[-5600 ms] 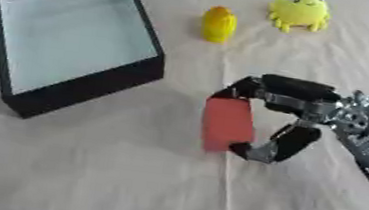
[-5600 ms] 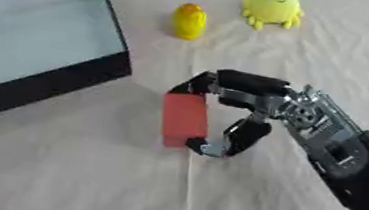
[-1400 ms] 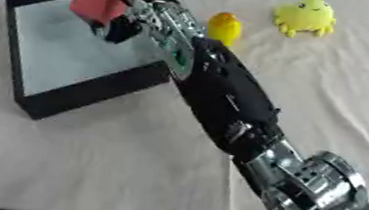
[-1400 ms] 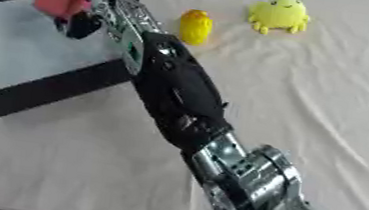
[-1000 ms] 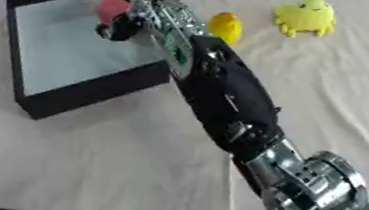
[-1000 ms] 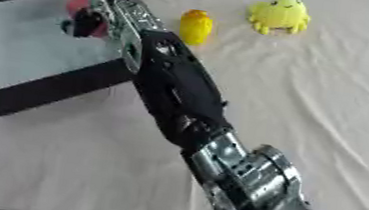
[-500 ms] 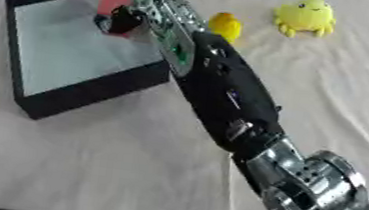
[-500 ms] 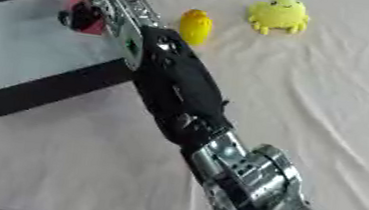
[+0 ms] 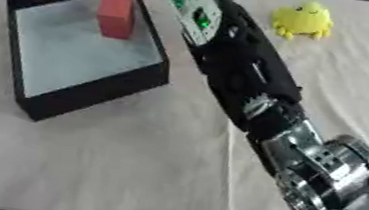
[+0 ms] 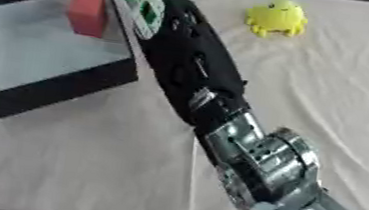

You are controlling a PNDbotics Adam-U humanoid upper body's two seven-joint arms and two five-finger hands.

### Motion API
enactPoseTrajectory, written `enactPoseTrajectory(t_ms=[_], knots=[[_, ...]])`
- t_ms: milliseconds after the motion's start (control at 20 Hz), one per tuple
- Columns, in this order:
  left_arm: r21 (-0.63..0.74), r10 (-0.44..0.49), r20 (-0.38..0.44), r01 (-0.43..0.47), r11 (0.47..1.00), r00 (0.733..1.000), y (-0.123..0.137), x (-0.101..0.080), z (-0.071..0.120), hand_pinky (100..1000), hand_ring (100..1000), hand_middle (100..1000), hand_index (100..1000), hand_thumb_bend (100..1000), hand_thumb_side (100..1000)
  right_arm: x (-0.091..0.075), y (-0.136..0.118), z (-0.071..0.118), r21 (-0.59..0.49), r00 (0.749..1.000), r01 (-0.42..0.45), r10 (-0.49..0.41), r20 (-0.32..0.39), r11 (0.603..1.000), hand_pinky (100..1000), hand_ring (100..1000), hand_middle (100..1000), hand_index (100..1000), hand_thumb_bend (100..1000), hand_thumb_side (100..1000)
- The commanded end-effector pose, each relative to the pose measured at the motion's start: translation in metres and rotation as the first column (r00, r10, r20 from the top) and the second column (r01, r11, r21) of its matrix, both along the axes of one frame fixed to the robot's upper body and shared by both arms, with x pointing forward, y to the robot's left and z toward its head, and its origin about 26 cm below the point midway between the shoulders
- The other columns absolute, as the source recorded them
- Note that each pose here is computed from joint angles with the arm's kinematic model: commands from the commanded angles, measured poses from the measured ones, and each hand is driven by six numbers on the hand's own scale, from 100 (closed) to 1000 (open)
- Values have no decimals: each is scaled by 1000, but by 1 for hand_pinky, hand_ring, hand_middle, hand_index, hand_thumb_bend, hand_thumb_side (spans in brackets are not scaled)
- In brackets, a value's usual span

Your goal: Pick up objects on the table and place them in the box.

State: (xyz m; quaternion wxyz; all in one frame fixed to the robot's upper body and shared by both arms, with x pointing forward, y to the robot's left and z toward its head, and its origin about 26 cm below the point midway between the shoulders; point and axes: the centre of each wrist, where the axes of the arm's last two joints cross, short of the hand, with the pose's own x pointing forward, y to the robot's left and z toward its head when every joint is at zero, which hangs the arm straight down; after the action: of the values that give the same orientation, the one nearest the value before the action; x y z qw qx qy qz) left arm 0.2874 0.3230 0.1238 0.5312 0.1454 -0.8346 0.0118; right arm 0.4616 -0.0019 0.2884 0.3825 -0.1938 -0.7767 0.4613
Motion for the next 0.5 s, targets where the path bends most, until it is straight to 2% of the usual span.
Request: enactPoseTrajectory(t_ms=[50, 250, 500], knots=[[23, 11, 22, -12, 1000, 1000, 5, -2, 7, 889, 745, 768, 789, 147, 876, 5, -15, 21, -5, 1000, 0, 0, 2, 1000, 929, 854, 758, 931, 237, 348], [23, 13, 21, -14, 1000, 1000, 5, -2, 7, 888, 745, 769, 789, 146, 875, 9, -16, 17, -40, 999, 10, -11, -31, 999, 932, 864, 772, 939, 243, 341], [26, 17, 17, -18, 1000, 1000, 6, -3, 6, 888, 745, 769, 789, 145, 874, 20, -36, 16, -109, 996, 69, -74, -48, 992, 935, 874, 784, 941, 271, 288]])
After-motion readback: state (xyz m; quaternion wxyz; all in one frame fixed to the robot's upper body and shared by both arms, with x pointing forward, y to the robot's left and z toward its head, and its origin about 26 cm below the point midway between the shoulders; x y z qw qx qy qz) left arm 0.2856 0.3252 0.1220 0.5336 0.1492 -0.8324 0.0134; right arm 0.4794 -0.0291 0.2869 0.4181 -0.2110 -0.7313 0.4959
